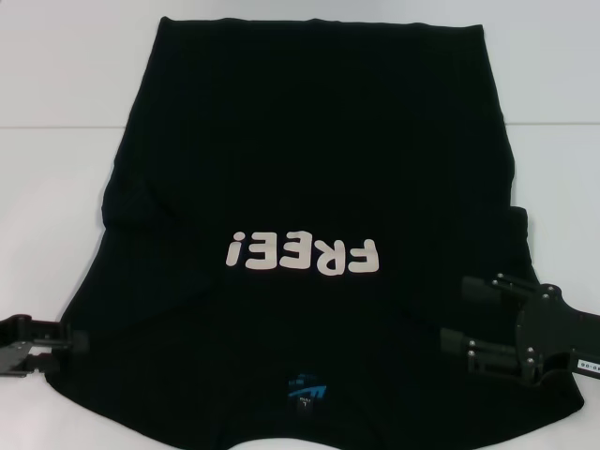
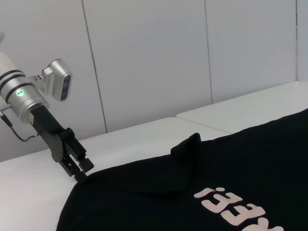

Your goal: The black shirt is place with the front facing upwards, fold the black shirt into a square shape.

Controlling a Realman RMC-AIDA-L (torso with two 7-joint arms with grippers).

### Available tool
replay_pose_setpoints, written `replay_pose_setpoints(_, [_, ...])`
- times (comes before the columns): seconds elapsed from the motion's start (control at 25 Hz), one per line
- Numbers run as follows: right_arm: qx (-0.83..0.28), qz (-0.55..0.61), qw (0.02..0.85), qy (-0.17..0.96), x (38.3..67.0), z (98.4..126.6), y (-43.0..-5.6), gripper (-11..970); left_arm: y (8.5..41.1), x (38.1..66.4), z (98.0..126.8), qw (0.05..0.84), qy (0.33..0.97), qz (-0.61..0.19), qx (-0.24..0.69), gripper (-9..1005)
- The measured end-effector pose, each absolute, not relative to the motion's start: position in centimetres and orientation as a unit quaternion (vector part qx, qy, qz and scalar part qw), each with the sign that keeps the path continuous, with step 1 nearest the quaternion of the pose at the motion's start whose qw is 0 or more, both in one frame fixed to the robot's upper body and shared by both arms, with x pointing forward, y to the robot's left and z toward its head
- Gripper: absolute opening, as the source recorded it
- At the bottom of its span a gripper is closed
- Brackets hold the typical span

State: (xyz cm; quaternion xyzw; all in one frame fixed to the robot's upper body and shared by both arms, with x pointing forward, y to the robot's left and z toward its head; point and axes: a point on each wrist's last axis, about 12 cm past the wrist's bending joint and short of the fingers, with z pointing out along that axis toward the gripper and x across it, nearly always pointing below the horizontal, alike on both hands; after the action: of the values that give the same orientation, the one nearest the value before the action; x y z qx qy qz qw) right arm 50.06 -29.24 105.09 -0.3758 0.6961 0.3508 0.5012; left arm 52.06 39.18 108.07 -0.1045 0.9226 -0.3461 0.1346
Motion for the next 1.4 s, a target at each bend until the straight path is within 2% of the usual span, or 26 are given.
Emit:
replay_pose_setpoints(0.2, [-0.375, 0.351, 0.502, 0.696, 50.0, 105.1, -29.3, 834, 39.1, 52.3, 108.3, 0.138, 0.921, -0.349, -0.102, 643])
replay_pose_setpoints(0.6, [-0.374, 0.351, 0.503, 0.695, 49.9, 105.1, -29.4, 834, 41.0, 51.5, 108.9, 0.13, 0.925, -0.336, -0.121, 644])
replay_pose_setpoints(1.4, [-0.375, 0.352, 0.504, 0.694, 50.1, 105.2, -29.3, 835, 40.8, 51.7, 108.4, 0.122, 0.929, -0.323, -0.13, 644])
